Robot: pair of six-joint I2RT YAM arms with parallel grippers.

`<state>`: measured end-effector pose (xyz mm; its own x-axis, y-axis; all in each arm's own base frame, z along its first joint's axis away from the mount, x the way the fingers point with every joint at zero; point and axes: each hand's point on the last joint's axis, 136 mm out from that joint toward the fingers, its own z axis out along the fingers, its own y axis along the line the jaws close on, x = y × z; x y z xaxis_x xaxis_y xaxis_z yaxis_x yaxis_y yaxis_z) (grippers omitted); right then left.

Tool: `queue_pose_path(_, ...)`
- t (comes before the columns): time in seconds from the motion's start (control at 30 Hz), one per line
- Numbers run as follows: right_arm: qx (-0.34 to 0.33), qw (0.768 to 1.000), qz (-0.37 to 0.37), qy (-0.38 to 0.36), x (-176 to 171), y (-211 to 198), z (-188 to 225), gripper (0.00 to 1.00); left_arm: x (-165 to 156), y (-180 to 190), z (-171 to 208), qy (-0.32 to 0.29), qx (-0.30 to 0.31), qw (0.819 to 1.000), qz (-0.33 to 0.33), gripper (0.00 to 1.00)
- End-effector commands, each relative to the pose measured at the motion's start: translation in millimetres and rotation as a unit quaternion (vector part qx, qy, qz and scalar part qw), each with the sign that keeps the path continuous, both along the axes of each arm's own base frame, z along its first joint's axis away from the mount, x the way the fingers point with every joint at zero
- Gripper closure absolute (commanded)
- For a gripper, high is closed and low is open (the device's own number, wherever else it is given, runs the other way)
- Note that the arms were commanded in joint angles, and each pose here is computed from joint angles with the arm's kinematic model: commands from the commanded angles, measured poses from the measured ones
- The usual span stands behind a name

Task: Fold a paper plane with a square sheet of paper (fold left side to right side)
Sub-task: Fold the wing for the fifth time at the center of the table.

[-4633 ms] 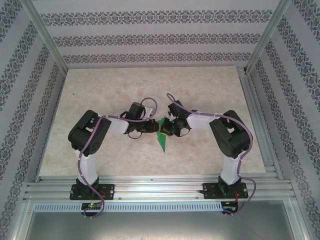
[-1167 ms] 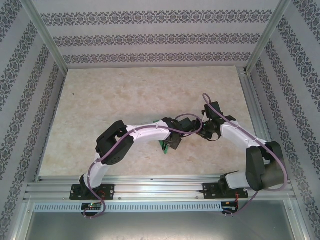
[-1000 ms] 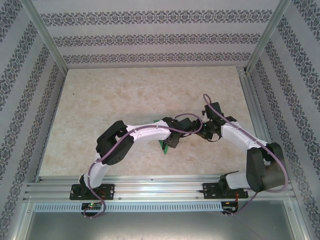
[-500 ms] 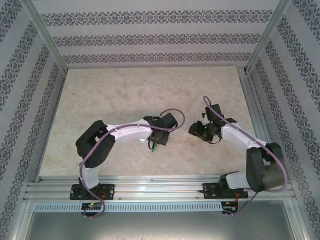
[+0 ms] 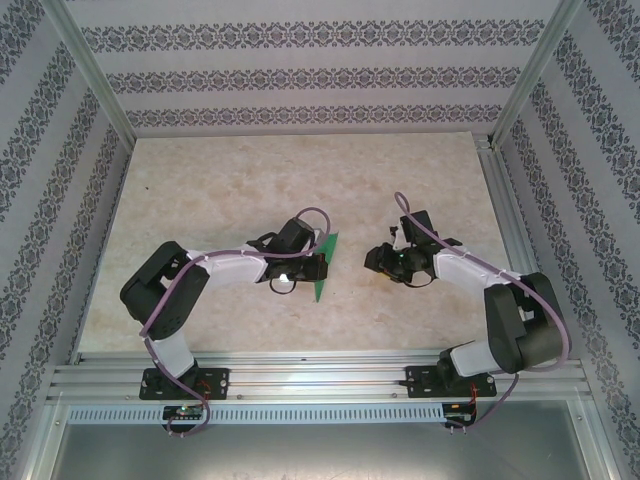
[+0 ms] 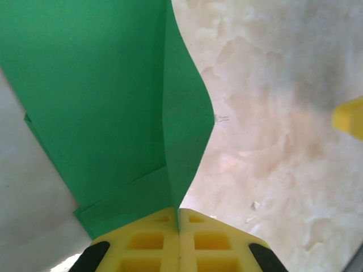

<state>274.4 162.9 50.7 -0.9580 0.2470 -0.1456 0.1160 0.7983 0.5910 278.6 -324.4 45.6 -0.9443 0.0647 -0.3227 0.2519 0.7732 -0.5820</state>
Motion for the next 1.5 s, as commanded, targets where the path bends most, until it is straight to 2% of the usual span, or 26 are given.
queue_pose_path(0.0,0.027,0.999,0.011,-0.032,17.3,17.7,15.5,0.57,9.0,-18.6,22.3,-0.016,-0.087,0.996,-0.017,0.95)
queue_pose_path(0.37,0.043,0.997,0.037,-0.044,34.3,48.1,18.2,0.58,15.5,-11.6,4.8,-0.002,-0.096,0.995,-0.013,0.97)
queue_pose_path(0.7,0.037,0.998,0.043,-0.035,37.8,54.7,10.1,0.58,19.7,-5.5,-12.5,0.009,-0.108,0.994,0.0,1.0)
queue_pose_path(1.03,0.028,0.998,0.053,-0.033,39.7,59.3,8.1,0.59,20.8,-7.4,-9.3,0.017,-0.161,0.987,-0.009,1.0)
queue_pose_path(1.27,0.014,0.995,0.069,-0.073,82.8,73.0,35.2,0.59,21.5,-5.9,-7.9,0.011,-0.148,0.989,-0.016,1.0)
queue_pose_path(1.47,-0.008,0.993,0.097,-0.068,115.8,95.4,33.9,0.61,18.9,-3.3,-11.8,0.013,-0.142,0.99,-0.016,1.0)
